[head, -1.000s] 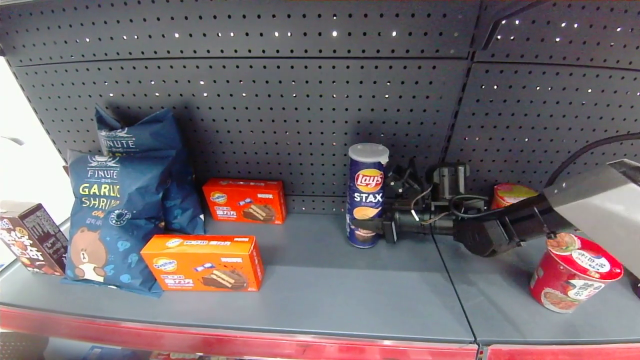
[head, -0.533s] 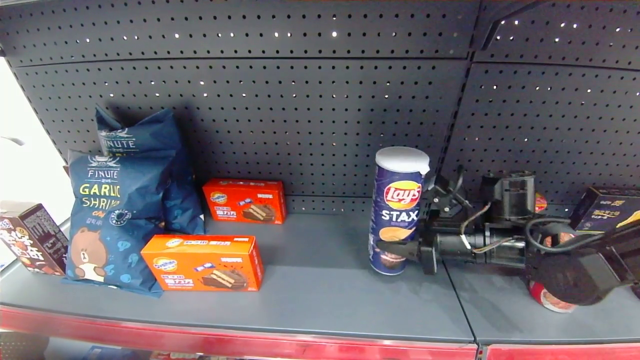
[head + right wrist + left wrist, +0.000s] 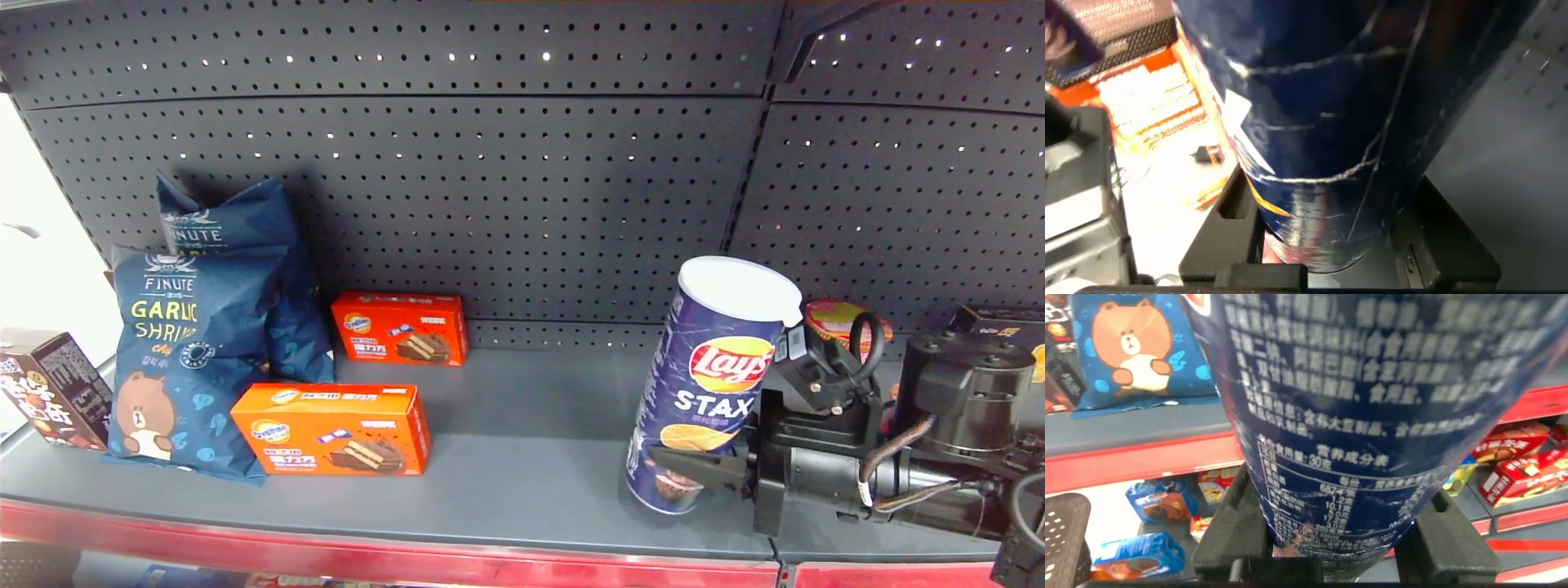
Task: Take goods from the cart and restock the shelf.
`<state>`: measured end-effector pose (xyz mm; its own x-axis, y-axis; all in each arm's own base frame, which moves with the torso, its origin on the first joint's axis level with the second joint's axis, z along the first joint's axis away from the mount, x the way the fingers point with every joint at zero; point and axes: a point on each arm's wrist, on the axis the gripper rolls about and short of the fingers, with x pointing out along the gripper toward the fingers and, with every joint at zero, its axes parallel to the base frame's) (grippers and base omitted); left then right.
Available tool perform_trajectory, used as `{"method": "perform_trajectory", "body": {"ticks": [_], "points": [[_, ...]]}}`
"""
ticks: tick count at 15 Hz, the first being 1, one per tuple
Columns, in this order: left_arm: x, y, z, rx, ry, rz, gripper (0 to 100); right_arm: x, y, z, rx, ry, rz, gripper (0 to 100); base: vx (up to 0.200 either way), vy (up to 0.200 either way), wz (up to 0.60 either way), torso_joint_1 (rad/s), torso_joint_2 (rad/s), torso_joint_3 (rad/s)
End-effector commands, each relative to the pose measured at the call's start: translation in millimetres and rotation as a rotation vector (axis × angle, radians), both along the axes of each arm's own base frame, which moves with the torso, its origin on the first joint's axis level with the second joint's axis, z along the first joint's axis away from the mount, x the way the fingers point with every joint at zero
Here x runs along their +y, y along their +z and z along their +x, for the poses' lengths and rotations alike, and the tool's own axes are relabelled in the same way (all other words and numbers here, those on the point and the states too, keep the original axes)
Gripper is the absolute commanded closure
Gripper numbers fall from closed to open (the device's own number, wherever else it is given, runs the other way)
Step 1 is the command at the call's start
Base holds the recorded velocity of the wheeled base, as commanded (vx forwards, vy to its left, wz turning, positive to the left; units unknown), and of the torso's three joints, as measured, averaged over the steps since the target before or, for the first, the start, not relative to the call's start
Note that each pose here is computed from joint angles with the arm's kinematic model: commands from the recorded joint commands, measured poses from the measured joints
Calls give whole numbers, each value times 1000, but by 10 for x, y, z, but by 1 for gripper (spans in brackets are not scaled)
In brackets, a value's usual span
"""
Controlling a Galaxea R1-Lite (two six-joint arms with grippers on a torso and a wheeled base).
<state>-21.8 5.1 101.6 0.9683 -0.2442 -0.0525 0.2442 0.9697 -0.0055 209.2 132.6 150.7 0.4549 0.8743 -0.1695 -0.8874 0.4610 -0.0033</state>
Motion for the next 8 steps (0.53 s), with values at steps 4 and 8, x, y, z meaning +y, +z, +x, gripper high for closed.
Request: {"method": "perform_trajectory", "body": {"ticks": [4,8], "points": [[0,-20,6,7,9,1,100,-8,-161,-19,49,4,-31,100,0,0,0,0,0,0],[0,-21,5,9,9,0,100,58,-297,98,53,1,-38,100,0,0,0,0,0,0]]}}
